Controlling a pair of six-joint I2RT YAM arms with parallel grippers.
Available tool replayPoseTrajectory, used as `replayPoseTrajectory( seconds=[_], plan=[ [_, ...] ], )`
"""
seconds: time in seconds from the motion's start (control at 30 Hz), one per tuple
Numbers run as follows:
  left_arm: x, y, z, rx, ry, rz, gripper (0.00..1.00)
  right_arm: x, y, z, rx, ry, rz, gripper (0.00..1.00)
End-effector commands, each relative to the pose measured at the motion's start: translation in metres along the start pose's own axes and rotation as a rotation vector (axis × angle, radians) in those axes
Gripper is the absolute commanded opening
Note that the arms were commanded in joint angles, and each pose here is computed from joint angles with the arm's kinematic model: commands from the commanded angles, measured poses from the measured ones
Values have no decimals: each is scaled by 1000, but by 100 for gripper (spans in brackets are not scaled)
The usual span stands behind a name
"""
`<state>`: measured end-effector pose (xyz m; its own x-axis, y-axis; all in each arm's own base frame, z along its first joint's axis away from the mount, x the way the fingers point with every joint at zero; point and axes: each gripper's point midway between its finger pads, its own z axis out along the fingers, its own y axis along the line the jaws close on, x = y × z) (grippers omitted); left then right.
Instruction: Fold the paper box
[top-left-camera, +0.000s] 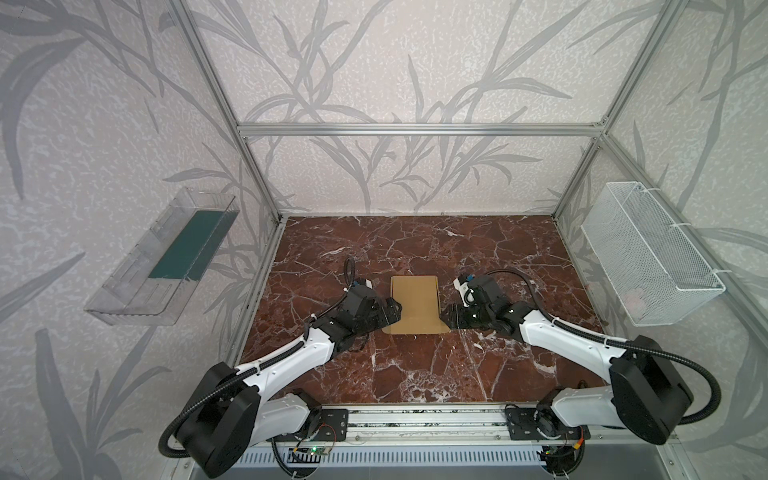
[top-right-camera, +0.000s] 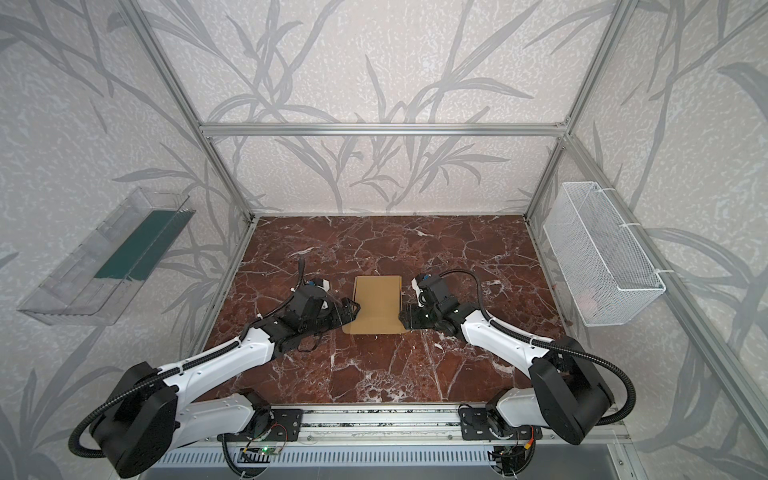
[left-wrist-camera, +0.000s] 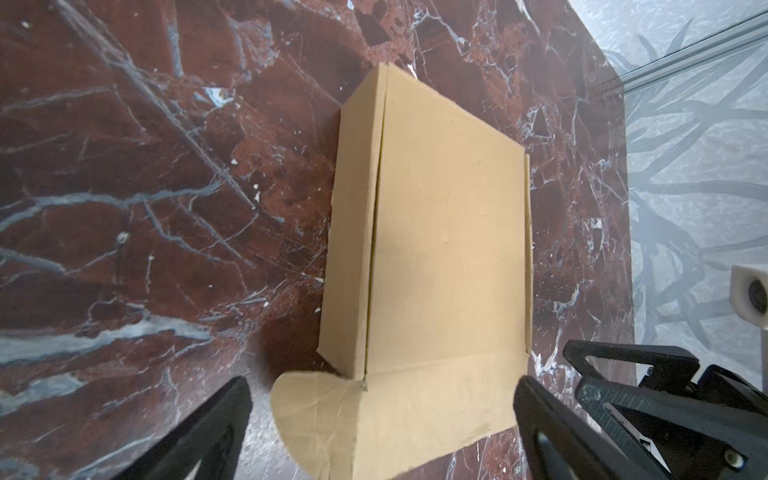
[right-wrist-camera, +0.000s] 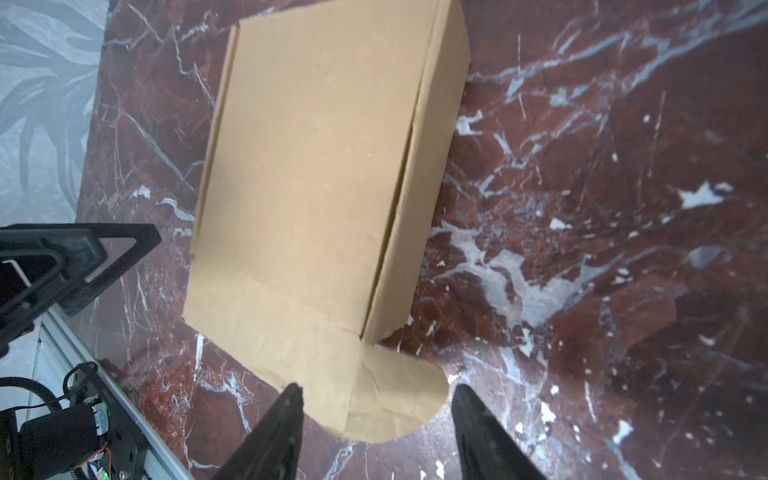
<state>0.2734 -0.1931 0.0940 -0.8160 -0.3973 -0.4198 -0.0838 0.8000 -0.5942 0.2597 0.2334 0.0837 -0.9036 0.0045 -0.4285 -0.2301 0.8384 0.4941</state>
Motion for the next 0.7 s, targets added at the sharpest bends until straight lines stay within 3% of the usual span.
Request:
replayPoseTrajectory(
  seconds=[0.0,0.67],
  plan=[
    [4,-2,1,16,13,-20,99,1,6,4,-33,-4,14,58],
    [14,-9,22,55,47,-71,99,7,15,27,-51,31,17,57]
  ],
)
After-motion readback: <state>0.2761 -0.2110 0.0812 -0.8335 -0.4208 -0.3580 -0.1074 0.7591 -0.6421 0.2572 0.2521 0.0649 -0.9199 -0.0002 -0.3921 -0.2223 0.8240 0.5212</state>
